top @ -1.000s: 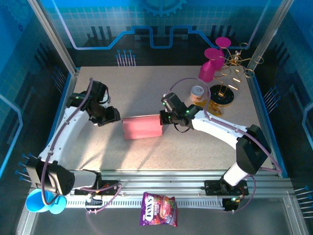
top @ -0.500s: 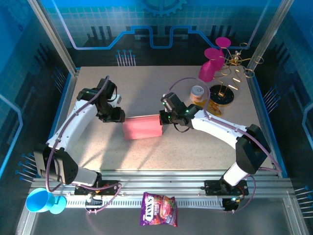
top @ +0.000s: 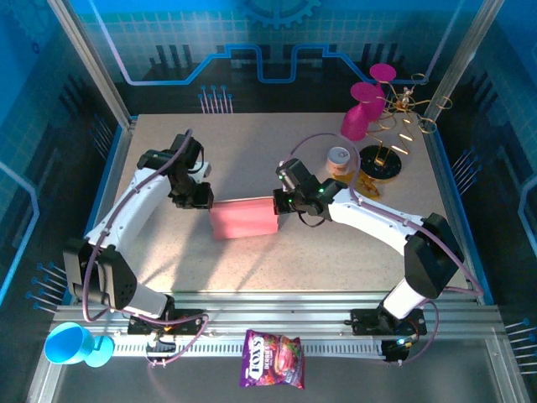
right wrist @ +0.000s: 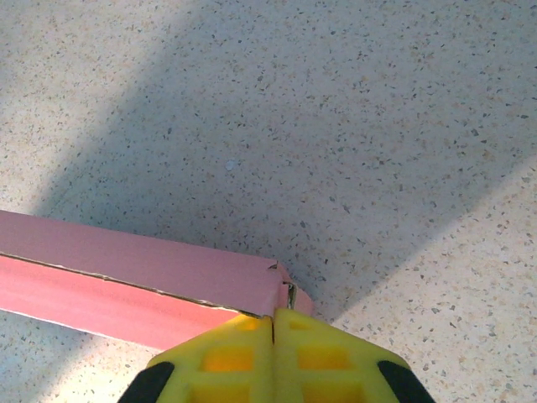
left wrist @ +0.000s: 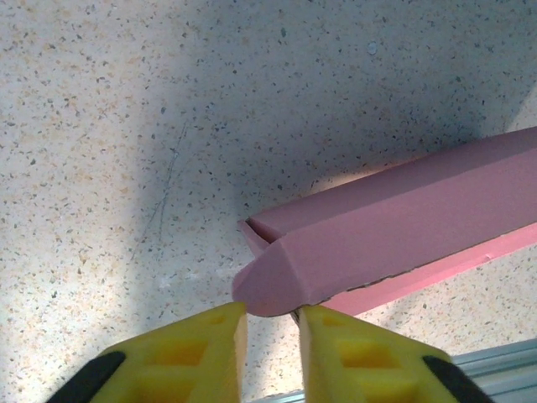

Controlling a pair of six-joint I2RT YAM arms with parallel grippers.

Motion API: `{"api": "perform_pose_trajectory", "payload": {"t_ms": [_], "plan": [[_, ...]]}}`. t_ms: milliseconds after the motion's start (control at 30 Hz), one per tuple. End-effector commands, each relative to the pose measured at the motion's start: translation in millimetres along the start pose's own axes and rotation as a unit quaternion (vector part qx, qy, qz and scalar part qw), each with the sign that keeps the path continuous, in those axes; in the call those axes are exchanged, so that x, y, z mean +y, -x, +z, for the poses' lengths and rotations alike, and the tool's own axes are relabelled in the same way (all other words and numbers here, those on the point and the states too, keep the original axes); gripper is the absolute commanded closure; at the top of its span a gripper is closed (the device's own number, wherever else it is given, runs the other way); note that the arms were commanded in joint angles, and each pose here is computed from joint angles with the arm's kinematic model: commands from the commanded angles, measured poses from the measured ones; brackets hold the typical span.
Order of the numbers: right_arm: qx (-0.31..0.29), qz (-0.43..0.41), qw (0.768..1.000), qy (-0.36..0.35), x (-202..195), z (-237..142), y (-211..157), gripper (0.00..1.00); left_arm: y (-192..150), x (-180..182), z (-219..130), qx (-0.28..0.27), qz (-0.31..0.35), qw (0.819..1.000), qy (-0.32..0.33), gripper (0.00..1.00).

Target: Fold the paper box

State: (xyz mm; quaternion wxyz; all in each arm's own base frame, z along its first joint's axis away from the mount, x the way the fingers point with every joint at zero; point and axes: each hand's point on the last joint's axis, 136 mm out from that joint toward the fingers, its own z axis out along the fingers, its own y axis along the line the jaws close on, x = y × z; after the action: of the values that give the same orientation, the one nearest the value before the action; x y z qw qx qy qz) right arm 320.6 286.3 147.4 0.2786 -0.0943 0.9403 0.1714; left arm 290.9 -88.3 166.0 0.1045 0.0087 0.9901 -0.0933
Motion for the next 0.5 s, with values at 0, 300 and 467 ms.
{"api": "perform_pose_trajectory", "payload": {"t_ms": [0,300,467], "plan": [[0.05,-0.014,0.999,-0.014,-4.6,9.0,-25.0,1.0,4.8,-8.5,0.7,-0.004,0.004,1.0,-0.017,0.81],[0.049,-0.014,0.999,-0.014,-4.8,8.8,-24.2,1.0,6.7,-8.4,0.4,-0.007,0.0,1.0,-0.015,0.83],[0.049,-0.014,0.999,-0.014,-5.2,9.0,-24.3,1.0,5.9,-6.2,1.2,-0.005,-0.004,1.0,-0.006,0.68]]}}
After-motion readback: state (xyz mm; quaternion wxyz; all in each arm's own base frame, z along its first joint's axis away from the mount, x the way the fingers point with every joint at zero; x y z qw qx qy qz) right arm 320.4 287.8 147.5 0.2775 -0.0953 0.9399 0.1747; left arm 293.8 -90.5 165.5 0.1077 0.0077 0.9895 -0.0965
